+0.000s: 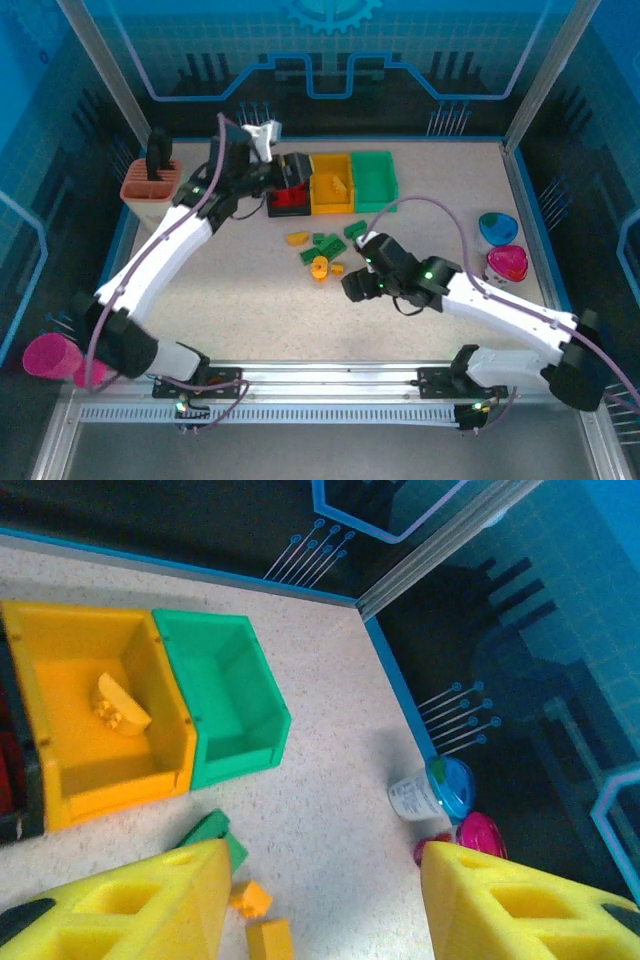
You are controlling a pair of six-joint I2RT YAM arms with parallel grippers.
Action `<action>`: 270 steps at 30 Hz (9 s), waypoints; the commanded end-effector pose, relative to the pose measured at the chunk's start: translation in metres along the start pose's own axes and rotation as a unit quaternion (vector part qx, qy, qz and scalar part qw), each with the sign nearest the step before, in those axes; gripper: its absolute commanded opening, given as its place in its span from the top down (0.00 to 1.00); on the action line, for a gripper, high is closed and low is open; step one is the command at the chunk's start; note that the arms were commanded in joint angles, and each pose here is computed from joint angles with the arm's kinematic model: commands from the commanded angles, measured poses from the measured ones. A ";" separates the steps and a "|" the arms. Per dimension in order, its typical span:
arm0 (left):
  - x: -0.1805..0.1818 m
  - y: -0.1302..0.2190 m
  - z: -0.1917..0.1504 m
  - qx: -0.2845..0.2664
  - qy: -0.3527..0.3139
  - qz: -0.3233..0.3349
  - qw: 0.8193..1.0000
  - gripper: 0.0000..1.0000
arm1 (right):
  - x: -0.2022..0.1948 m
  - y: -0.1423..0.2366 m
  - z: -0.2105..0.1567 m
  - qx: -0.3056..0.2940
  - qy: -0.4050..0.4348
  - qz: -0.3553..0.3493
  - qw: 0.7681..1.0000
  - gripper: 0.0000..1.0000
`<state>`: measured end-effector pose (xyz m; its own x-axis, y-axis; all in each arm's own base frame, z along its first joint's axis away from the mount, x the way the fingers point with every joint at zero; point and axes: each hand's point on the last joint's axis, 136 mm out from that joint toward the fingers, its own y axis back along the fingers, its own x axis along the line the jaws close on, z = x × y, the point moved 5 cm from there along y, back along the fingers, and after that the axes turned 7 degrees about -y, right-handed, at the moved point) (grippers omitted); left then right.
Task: Sort the legos into containers by color
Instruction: Place the lego in the container, then pick up the lego from the center of the table, then place the lego in the container, then pick up the lego from the center of the table, then place the lego in the container, then pick up the lego from the center of the table.
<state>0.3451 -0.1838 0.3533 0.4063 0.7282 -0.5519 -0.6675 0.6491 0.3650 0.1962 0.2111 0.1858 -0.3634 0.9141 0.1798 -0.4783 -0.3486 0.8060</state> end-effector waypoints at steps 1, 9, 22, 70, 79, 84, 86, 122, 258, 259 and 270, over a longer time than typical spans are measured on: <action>0.016 0.020 -0.030 -0.001 -0.021 0.033 0.999 0.45 | 0.026 -0.010 0.016 0.002 0.028 0.021 0.999 0.17; 0.030 0.098 -0.086 -0.035 -0.025 0.090 0.995 0.40 | 0.055 -0.074 0.017 0.100 -0.007 -0.041 0.994 0.17; 0.037 0.151 -0.119 -0.045 -0.025 0.133 0.990 0.40 | 0.068 -0.133 0.010 0.159 -0.075 -0.130 0.976 0.17; 0.055 0.141 -0.159 0.010 0.012 0.134 0.991 0.41 | 0.047 -0.073 0.117 0.012 -0.085 -0.118 0.989 0.64; 0.058 0.138 -0.184 0.037 0.056 0.110 0.992 0.41 | 0.006 -0.102 0.189 0.002 -0.097 -0.112 0.989 0.64; 0.055 0.136 -0.190 0.045 0.069 0.093 0.992 0.41 | -0.014 -0.144 0.210 0.025 -0.098 -0.119 0.988 0.65; 0.054 0.136 -0.191 0.047 0.071 0.090 0.992 0.41 | -0.022 -0.160 0.215 0.032 -0.103 -0.119 0.987 0.65; 0.065 0.065 -0.172 0.132 0.027 0.141 0.981 0.30 | 0.020 -0.032 0.204 -0.091 -0.068 -0.036 0.993 0.28; 0.015 -0.034 -0.041 -0.020 -0.063 0.077 0.995 0.35 | -0.069 -0.027 0.002 -0.005 -0.201 -0.076 0.977 0.23; 0.014 -0.024 -0.048 -0.021 -0.066 0.077 0.995 0.35 | -0.070 -0.030 0.007 0.003 -0.200 -0.082 0.976 0.23; 0.026 0.059 -0.110 -0.007 -0.068 0.099 0.993 0.35 | -0.080 -0.084 0.015 0.085 -0.206 -0.146 0.964 0.42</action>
<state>0.2629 -0.1601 0.2862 0.3710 0.8531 -0.3668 -0.7510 0.5079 0.4218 0.2753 0.1738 0.1194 0.1105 0.9816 0.1559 -0.4024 -0.0992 0.9101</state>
